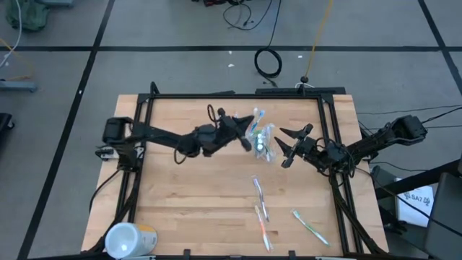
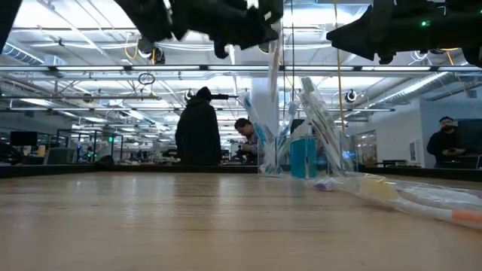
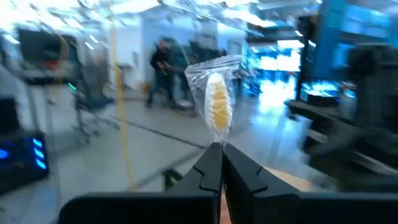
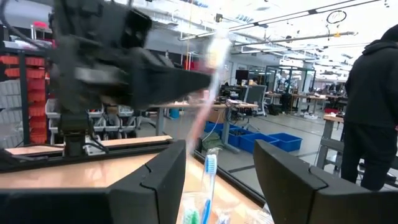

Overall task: Pick & Place toothbrushing station
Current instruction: Put the top orange toothbrush into the transparent organizer

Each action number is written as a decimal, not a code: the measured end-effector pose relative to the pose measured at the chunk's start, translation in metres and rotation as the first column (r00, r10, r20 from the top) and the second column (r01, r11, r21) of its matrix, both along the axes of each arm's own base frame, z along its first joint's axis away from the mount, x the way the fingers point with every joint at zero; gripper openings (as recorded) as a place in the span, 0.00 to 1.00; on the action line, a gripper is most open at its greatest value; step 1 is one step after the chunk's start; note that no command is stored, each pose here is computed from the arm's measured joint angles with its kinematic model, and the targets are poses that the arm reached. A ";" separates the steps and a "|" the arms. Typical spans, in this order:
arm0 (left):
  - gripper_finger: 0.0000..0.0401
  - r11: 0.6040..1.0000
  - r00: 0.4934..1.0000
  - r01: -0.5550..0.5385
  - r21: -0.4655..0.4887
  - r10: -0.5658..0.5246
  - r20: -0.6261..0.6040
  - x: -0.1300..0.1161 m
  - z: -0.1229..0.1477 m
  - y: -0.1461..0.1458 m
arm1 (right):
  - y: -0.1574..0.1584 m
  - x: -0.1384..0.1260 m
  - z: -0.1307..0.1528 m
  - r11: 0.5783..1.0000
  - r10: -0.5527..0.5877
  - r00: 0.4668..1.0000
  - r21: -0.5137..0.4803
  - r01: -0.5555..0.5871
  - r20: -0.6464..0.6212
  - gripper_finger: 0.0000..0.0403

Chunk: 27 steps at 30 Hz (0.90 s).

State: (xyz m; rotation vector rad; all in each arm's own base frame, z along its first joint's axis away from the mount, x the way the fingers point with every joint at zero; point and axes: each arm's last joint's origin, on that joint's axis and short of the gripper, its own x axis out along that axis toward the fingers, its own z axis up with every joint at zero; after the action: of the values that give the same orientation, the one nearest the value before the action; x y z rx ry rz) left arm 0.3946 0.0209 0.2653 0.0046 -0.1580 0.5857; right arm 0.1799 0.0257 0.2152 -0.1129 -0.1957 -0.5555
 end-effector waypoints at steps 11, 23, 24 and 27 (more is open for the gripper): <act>0.01 0.990 0.990 -0.135 -0.035 0.136 0.022 0.024 -0.080 0.032 | 0.000 0.000 0.000 0.999 -0.013 1.000 -0.045 0.012 -0.028 0.45; 0.05 0.990 0.966 -0.140 0.009 0.139 -0.219 0.030 -0.116 0.017 | 0.000 0.000 0.000 0.998 -0.019 0.999 -0.067 0.017 -0.041 0.45; 0.05 0.990 0.960 -0.141 0.030 0.144 -0.241 0.030 -0.116 0.017 | 0.000 0.000 0.000 0.998 -0.019 0.999 -0.067 0.017 -0.041 0.45; 0.04 0.988 0.947 -0.138 0.070 0.152 -0.282 0.030 -0.118 0.017 | 0.000 0.000 0.000 0.998 -0.019 0.999 -0.066 0.016 -0.041 0.45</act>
State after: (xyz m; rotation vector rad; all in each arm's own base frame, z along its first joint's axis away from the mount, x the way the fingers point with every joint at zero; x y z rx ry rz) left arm 0.4243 0.0374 0.1477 0.1496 0.1112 0.7213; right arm 0.1799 0.0256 0.2151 -0.1903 -0.1731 -0.5642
